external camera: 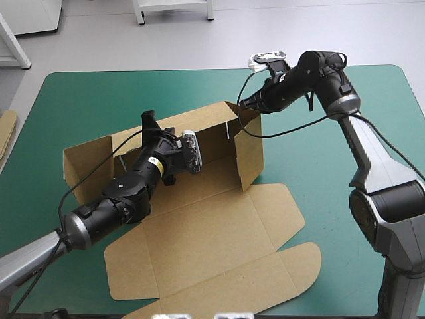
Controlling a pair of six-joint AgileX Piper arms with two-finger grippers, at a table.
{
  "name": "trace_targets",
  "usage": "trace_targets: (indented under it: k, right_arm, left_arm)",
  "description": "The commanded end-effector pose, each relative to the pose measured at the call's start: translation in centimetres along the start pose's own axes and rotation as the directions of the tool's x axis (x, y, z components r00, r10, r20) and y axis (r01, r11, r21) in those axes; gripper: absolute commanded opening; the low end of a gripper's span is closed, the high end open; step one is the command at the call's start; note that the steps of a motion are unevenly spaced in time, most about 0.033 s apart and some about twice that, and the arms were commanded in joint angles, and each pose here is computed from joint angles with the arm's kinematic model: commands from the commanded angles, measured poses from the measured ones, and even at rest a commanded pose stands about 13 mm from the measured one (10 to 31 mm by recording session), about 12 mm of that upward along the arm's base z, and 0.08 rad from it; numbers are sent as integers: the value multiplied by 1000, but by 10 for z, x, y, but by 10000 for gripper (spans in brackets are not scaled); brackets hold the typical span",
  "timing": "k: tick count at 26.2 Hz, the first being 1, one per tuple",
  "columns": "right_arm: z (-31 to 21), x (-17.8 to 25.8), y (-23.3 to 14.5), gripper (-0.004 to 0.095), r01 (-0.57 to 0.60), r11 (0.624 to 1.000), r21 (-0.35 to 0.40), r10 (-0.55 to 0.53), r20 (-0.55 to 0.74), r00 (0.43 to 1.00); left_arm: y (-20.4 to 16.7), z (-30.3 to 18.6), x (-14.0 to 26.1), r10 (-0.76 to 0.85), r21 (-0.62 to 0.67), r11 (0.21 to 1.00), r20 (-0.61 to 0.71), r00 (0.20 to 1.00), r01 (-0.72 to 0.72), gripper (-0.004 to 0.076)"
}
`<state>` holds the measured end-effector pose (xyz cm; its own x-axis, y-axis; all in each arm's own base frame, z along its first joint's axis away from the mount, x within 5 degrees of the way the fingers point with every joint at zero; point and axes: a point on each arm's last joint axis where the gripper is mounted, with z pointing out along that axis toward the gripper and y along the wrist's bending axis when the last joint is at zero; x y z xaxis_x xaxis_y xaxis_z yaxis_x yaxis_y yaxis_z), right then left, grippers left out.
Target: Fold the box
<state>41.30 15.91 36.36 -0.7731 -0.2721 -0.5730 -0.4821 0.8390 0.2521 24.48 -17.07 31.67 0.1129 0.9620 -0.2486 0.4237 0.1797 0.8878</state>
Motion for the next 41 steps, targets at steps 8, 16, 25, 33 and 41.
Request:
trace_targets:
  k: [8,16,25,33,41]
  right_arm:
    - [-47,-1,20,-17,48,997,-56,-37,180,983]
    - [-45,38,21,-17,78,996,-48,-60,305,950]
    - [-33,91,18,-17,130,991,-14,-111,434,894]
    - [-26,115,24,-17,256,966,-42,-206,473,857]
    - [-23,119,25,-16,330,943,-36,-278,458,844]
  left_arm:
    - [14,-9,-4,-58,-43,997,48,997,60,-8]
    - [14,-9,-4,-63,-42,997,53,997,66,-8]
    - [14,-9,-4,-81,-39,996,53,995,84,-8]
    - [14,-9,-4,-96,-39,994,53,994,98,-8]
    - [14,-9,-3,-97,-41,994,46,994,99,-8]
